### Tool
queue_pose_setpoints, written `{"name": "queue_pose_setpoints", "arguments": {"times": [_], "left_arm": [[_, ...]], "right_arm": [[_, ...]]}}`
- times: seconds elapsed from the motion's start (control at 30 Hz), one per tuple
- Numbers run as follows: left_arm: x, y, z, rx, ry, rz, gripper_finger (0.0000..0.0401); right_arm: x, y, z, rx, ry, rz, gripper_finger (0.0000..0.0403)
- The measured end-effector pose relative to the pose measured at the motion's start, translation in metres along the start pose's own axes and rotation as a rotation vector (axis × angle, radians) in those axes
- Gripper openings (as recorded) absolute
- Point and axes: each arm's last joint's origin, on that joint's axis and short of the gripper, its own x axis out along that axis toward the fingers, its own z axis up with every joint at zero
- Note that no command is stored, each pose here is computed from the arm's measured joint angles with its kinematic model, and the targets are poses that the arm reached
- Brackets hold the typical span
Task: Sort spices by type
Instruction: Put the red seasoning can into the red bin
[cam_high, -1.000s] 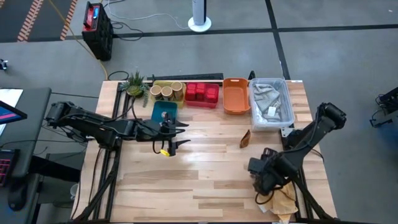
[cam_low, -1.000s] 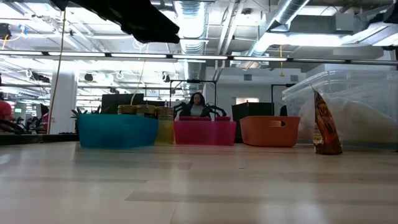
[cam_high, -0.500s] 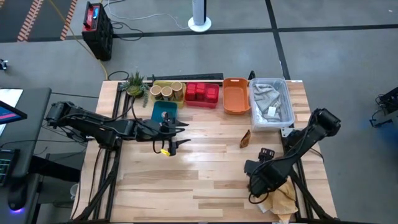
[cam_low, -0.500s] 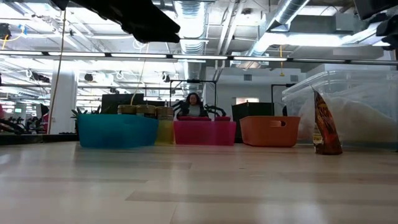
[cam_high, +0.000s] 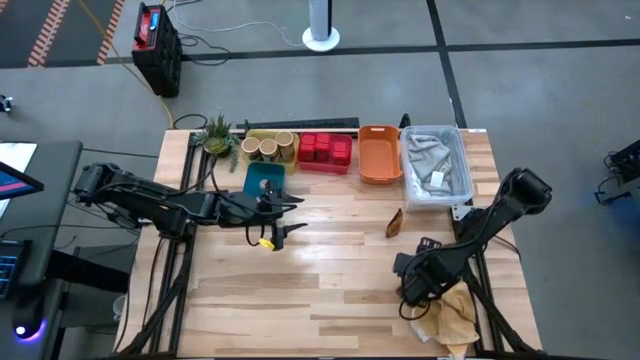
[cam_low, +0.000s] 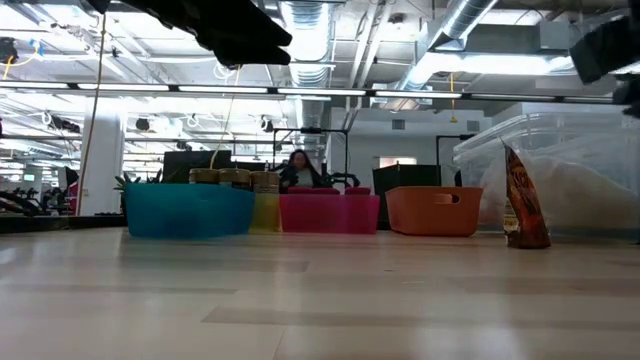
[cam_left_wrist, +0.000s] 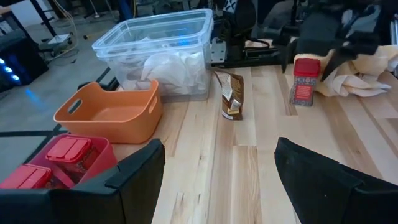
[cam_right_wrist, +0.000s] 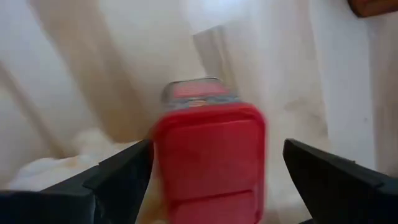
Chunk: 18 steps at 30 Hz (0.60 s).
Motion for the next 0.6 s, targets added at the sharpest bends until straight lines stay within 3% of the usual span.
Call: {"name": "queue_pose_setpoints", "arguments": {"times": [0.2, 0.47, 0.6], "left_arm": [[-0.002, 0.000, 0.002, -0.002, -0.008, 0.000, 0.0288], [-0.038, 0.015, 0.026, -0.059, -0.142, 0.043, 0.0288], [-0.056, 0.023, 0.037, -0.074, -0.211, 0.051, 0.0288]], "right_arm": [[0.012, -0.009, 0.001, 0.001, -0.008, 0.027, 0.0371], [0.015, -0.016, 0.013, -0.021, 0.014, 0.064, 0.0243], [0.011, -0.021, 0.025, -0.015, 0.011, 0.086, 0.0232]]}}
